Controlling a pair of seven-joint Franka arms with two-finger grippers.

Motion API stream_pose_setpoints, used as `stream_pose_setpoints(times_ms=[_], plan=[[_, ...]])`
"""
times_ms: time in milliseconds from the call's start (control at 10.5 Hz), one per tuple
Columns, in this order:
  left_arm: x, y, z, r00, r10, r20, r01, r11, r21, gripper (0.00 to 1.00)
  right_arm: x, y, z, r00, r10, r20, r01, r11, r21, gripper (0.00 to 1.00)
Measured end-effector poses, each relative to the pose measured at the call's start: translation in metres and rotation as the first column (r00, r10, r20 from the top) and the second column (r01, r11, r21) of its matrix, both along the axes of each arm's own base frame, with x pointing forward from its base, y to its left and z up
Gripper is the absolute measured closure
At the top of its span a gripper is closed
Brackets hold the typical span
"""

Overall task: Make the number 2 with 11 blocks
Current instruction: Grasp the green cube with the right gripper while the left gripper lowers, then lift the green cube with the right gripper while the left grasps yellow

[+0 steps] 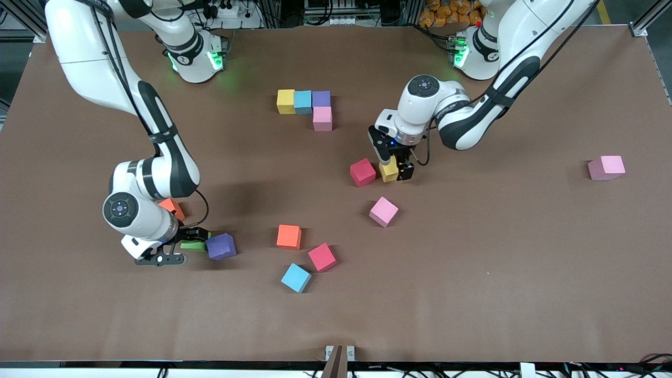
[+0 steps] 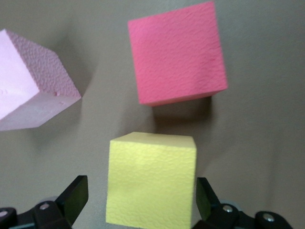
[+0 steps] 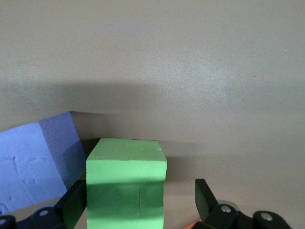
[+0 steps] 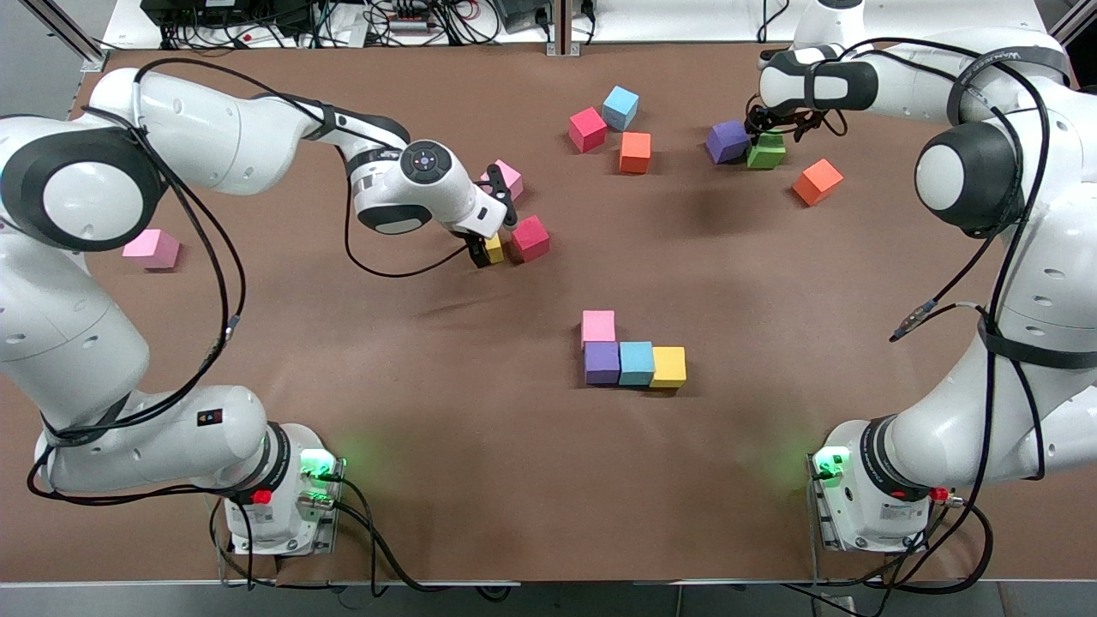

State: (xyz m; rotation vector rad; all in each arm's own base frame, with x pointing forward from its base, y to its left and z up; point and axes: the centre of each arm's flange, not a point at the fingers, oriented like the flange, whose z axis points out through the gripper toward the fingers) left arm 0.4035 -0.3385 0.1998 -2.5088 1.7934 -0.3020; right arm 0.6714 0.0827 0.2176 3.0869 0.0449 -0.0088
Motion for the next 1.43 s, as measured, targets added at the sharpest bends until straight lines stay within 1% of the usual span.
stream_pose_setpoints(times_ms=[190, 285, 380, 476, 571, 666, 951, 1141, 1427], plan=[[0.0, -0.002, -0.004, 1.0, 0.031, -0.006, -0.031, 0.999, -0.011, 0.0, 0.0, 0.0, -0.011, 1.0, -0.007, 0.005, 0.007, 1.0, 0.007, 0.0], [-0.002, -0.006, -0.003, 0.999, 0.044, -0.006, -0.044, 0.999, -0.02, 0.0, 0.0, 0.0, -0.017, 1.0, -0.029, 0.003, 0.029, 0.999, 0.026, 0.01], [-0.003, -0.013, 0.0, 0.999, 0.052, -0.002, -0.052, 0.998, -0.032, 0.0, 0.0, 0.0, -0.021, 0.998, -0.062, 0.003, 0.062, 0.997, 0.056, 0.09], [-0.005, -0.022, 0.003, 0.998, 0.07, 0.001, -0.07, 0.997, -0.044, 0.0, 0.002, 0.001, -0.02, 0.996, -0.09, 0.003, 0.09, 0.992, 0.084, 0.12], [-0.009, -0.029, 0.005, 0.996, 0.085, 0.001, -0.085, 0.995, -0.053, 0.0, 0.005, 0.004, -0.016, 0.994, -0.106, 0.008, 0.104, 0.989, 0.105, 0.27], [-0.012, -0.032, 0.005, 0.997, 0.083, 0.0, -0.083, 0.995, -0.054, 0.0, 0.006, 0.009, -0.013, 0.995, -0.102, 0.013, 0.1, 0.989, 0.111, 0.41], [-0.012, -0.027, 0.0, 0.996, 0.088, -0.007, -0.089, 0.995, -0.047, 0.0, 0.003, 0.047, -0.005, 0.999, -0.045, 0.003, 0.045, 0.993, 0.112, 0.41], [-0.014, -0.025, -0.002, 0.996, 0.087, -0.011, -0.088, 0.995, -0.042, 0.0, 0.001, 0.066, 0.014, 0.999, -0.03, -0.025, 0.032, 0.993, 0.112, 0.41], [-0.014, -0.025, -0.002, 0.996, 0.088, -0.012, -0.088, 0.995, -0.041, 0.0, -0.011, 0.09, 0.04, 0.993, -0.094, -0.076, 0.102, 0.99, 0.102, 0.41]])
